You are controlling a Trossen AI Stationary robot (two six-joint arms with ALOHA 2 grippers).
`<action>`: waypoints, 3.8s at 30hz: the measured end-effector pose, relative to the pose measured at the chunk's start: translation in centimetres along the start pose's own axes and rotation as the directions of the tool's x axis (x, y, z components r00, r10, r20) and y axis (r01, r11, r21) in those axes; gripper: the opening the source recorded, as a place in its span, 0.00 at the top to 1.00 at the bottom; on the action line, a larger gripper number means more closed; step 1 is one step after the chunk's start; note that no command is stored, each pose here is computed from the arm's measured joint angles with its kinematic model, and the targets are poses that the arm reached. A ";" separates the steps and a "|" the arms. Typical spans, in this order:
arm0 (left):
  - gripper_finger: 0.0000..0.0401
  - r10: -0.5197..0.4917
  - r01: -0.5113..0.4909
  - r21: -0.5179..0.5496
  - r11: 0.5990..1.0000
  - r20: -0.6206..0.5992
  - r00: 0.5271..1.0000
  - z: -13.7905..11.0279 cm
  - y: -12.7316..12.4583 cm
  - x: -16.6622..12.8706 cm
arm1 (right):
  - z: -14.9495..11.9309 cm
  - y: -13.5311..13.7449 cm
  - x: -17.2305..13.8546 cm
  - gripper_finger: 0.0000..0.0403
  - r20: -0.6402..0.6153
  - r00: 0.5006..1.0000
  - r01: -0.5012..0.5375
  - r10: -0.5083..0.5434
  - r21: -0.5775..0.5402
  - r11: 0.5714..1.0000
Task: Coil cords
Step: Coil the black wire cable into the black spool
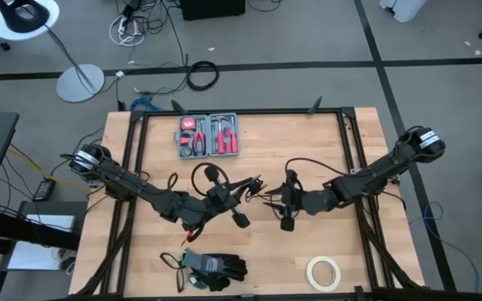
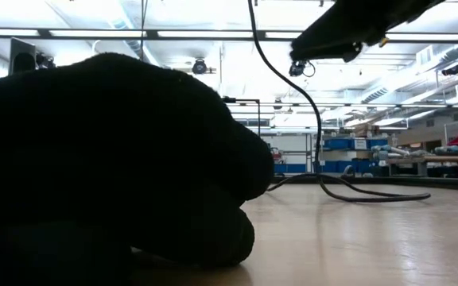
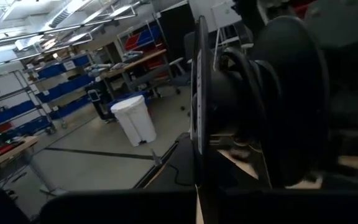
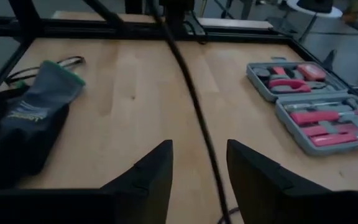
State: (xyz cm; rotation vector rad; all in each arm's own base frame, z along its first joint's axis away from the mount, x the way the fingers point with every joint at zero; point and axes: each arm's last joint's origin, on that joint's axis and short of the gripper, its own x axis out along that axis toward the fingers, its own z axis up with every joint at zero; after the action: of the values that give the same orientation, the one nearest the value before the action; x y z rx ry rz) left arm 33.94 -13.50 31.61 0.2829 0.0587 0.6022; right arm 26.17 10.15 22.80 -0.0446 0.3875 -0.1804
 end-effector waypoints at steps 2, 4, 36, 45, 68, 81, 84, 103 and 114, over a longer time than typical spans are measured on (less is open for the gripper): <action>1.00 -0.009 0.009 -0.005 1.000 0.006 1.000 0.1 0.0 0.0 | 0.2 -0.2 0.3 0.60 0.018 1.000 -0.016 0.016 0.002 1.000; 1.00 -0.009 0.009 -0.007 1.000 0.009 1.000 0.1 0.0 0.1 | 0.7 -0.3 0.7 0.59 0.062 0.998 -0.033 0.032 0.014 0.999; 1.00 0.006 -0.006 0.002 1.000 0.017 1.000 0.4 -0.1 -0.4 | 2.7 0.4 3.6 0.87 0.141 0.986 -0.080 0.088 -0.064 0.995; 1.00 0.006 -0.006 0.000 1.000 0.017 1.000 0.4 -0.1 -0.4 | 2.7 0.4 3.6 0.98 0.137 0.987 -0.080 0.086 -0.049 0.996; 1.00 0.031 -0.027 0.056 0.998 -0.077 0.997 -0.9 -1.0 -1.6 | 6.9 -2.8 -7.4 0.99 0.238 0.971 0.006 -0.008 0.009 1.000; 1.00 0.046 -0.040 0.050 0.998 -0.121 0.992 -1.9 -0.3 -0.2 | 8.1 -0.4 -7.0 0.99 0.393 0.916 -0.093 0.079 0.018 0.995; 1.00 0.051 -0.045 0.047 0.998 -0.123 0.991 -1.9 -0.1 0.0 | 8.0 0.0 -6.5 0.99 0.399 0.912 -0.107 0.092 0.017 0.994; 1.00 0.042 -0.039 0.020 0.999 -0.131 0.990 -2.1 0.0 0.3 | 12.0 4.2 -3.7 0.99 0.326 0.927 -0.122 0.187 -0.212 0.970; 1.00 0.041 -0.042 -0.002 0.999 -0.120 0.992 -1.8 -0.3 -0.2 | 12.2 5.1 -2.1 0.99 0.258 0.961 -0.028 0.094 -0.247 0.969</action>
State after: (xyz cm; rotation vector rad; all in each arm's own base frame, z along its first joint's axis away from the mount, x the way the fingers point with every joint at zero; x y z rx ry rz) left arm 33.67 -13.37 29.76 0.2437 0.1670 0.6601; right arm 29.70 15.63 34.43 -0.2945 0.1373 -0.0629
